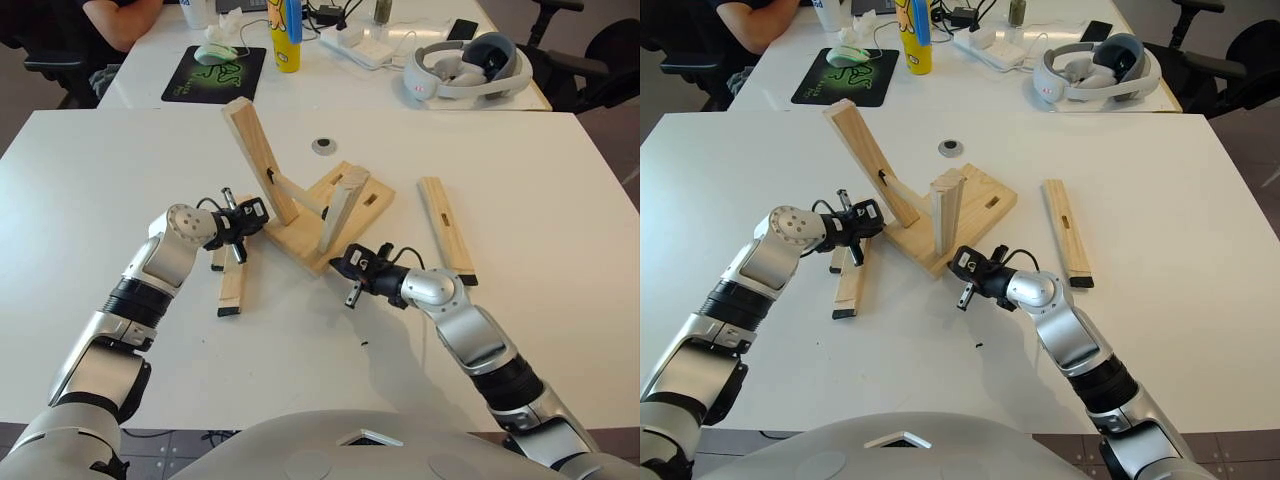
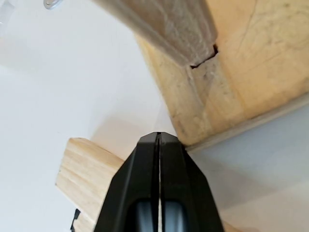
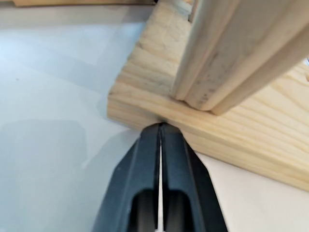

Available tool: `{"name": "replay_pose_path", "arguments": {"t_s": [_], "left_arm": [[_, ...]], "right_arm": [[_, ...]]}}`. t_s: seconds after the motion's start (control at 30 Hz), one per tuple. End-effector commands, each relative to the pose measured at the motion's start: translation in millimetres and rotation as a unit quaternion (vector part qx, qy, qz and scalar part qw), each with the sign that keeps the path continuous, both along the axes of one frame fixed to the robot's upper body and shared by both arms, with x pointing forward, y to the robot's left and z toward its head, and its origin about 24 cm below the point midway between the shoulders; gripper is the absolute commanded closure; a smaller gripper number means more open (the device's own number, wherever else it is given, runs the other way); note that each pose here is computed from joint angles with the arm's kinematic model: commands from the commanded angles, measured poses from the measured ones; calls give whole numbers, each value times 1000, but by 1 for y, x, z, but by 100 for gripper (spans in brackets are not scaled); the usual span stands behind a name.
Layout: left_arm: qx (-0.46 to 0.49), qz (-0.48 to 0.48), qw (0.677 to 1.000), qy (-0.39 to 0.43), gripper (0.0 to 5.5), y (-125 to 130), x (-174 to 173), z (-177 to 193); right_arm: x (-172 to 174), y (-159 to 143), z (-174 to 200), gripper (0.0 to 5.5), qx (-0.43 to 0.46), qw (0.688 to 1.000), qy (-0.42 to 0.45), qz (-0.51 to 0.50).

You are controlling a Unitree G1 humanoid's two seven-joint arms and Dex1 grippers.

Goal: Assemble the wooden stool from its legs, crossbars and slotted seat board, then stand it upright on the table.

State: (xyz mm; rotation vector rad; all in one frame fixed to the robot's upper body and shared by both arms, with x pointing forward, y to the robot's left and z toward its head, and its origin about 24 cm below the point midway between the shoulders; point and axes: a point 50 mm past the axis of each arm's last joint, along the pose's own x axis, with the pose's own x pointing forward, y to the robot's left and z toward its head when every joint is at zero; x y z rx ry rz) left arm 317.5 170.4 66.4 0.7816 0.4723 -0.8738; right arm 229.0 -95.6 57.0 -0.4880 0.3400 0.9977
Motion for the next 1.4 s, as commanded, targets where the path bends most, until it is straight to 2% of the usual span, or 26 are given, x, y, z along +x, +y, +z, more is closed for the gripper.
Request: {"name": "replay_pose_path", "arguments": {"t_s": [0.03,0.17,0.3,0.5,0.63,0.7,0.83,1.07,1.2,1.4], "left_arm": [[-59,-43,997,-10,548,-26,0,5],[-49,-29,998,-26,548,-19,2,10],[-14,-21,999,-29,548,0,0,12],[38,-10,999,-36,548,17,-6,9],[49,43,997,-46,548,51,-17,28],[37,40,998,-39,548,56,-23,37],[-15,-10,1000,2,548,40,-34,44],[-85,-64,993,40,548,-2,-49,42],[-73,-69,994,53,548,-7,-53,37],[-26,-77,993,84,548,1,-61,29]], "right_arm": [[2,21,18,550,51,998,-24,39],[3,15,20,550,41,998,-23,46],[0,-23,9,550,-56,997,3,52],[-13,-48,5,550,-111,990,45,71],[29,-78,35,550,-94,993,-52,-43],[45,-97,42,550,-96,987,-83,-97],[65,-135,43,550,-126,969,-117,-179],[78,-141,16,550,-150,968,-103,-172],[82,-136,5,550,-149,971,-103,-155],[89,-133,-8,550,-158,972,-110,-132]]}}
